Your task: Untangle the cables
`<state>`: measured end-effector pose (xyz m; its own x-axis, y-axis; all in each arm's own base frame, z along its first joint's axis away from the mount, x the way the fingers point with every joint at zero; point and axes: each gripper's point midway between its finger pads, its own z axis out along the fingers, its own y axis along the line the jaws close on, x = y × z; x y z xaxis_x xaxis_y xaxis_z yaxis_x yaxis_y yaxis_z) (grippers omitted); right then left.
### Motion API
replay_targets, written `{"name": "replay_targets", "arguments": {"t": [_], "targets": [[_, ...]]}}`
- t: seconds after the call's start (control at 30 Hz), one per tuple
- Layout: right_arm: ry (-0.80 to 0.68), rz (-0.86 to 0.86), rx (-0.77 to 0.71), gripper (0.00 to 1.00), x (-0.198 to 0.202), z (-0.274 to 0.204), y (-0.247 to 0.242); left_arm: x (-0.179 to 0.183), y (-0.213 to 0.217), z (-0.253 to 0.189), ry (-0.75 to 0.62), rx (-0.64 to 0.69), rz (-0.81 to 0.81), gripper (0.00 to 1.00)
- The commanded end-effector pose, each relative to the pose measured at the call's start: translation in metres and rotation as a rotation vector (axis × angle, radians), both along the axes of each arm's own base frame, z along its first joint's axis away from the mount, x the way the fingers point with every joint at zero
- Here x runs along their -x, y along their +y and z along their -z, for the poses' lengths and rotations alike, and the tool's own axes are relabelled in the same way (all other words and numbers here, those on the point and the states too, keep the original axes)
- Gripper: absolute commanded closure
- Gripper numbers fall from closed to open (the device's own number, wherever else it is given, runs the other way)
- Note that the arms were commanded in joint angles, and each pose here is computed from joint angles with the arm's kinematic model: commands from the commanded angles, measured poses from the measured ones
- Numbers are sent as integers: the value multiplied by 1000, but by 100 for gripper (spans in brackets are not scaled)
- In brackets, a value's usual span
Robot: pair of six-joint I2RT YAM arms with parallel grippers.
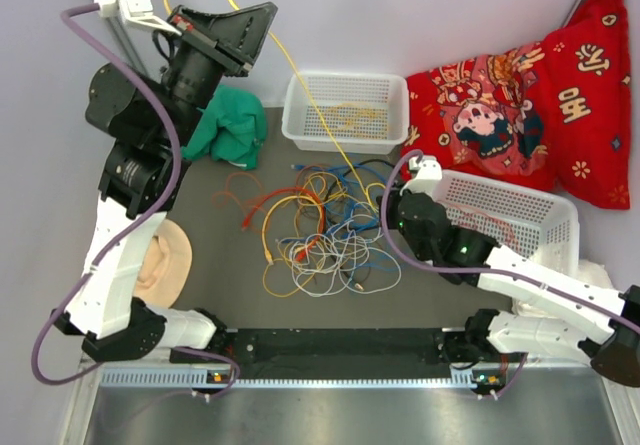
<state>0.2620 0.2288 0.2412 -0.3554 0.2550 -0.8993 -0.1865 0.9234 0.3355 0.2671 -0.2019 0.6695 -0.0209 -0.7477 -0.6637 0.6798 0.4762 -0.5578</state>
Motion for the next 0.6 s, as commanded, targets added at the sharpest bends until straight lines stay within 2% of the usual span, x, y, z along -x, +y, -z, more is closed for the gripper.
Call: {"name": "replay_targets", "arguments": {"t": [0.0,0.13,0.23,0.27,0.33,0.37,0.47,0.57], "targets": [[35,37,18,100,3,14,-16,14,14,-34,-98,54,-33,100],[-7,15,-24,100,5,-6,-16,2,4,-19,-58,23,-22,100],[-24,26,-9,100,3,-22,-21,-2,8,-15,-45,25,-51,100],[12,46,46,100,2,-11,-31,-2,13,-17,-60,19,-78,100],[79,94,61,94,-3,2,-40,7,23,-33,-103,33,-109,100],[112,109,51,82,-3,10,-43,9,28,-37,-121,24,-134,100],[175,120,6,65,-3,32,-54,11,36,-45,-137,30,-171,100],[159,100,-45,62,1,33,-51,11,35,-46,-141,31,-165,100]]}}
